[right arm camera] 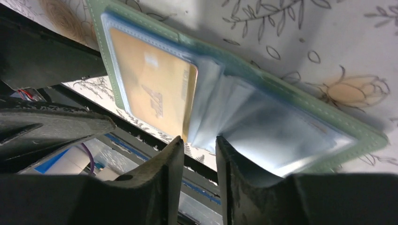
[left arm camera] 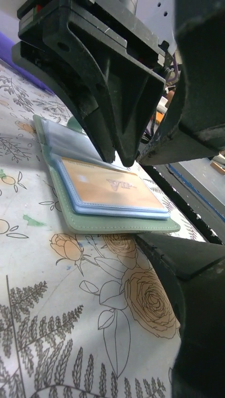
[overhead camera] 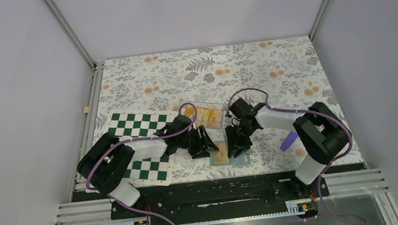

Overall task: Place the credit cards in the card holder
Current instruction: Insert the credit card into the card holder, then close the card holder at the center of the board.

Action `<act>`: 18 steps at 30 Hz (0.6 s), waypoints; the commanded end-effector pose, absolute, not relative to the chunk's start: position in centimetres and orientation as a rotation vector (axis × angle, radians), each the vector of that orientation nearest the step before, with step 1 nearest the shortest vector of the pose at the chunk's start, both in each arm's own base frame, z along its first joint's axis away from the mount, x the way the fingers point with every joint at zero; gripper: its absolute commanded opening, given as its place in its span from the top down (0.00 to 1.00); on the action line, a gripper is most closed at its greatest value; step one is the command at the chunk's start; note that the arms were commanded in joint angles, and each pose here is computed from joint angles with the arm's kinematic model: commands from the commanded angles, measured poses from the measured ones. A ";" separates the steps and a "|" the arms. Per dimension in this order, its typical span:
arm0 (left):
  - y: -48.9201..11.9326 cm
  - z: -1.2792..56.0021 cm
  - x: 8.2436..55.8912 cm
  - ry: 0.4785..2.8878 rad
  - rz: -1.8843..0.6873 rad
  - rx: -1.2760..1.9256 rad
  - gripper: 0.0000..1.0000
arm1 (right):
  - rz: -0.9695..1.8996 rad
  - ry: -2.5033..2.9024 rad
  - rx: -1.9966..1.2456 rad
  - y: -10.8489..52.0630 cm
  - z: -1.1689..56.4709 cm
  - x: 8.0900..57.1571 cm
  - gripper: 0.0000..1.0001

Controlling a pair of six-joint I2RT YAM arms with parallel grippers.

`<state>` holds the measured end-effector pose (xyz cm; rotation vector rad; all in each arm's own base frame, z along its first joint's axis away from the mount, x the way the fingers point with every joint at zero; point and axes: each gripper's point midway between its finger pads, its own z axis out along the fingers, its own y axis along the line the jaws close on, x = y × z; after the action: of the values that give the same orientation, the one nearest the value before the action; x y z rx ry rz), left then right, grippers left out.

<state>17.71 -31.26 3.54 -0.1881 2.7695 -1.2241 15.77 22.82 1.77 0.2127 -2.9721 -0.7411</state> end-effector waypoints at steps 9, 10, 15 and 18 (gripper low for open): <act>-33.6 7.8 16.7 2.643 -1.461 -0.043 0.54 | -0.757 -2.943 0.235 23.4 -0.2 15.7 0.70; -33.7 7.8 16.6 2.647 -1.455 -0.036 0.56 | -0.760 -2.942 0.233 23.4 -0.1 15.7 0.70; -33.3 6.6 16.6 2.726 -1.280 -0.016 0.69 | -0.773 -2.949 0.233 23.5 0.5 15.8 0.70; -32.3 5.7 16.8 2.763 -1.171 -0.038 0.85 | -0.753 -2.969 0.245 23.2 1.0 15.9 0.70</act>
<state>15.90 -32.71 5.10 -0.0619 2.7788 -1.2710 15.59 24.00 1.39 0.2172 -2.9103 -0.8258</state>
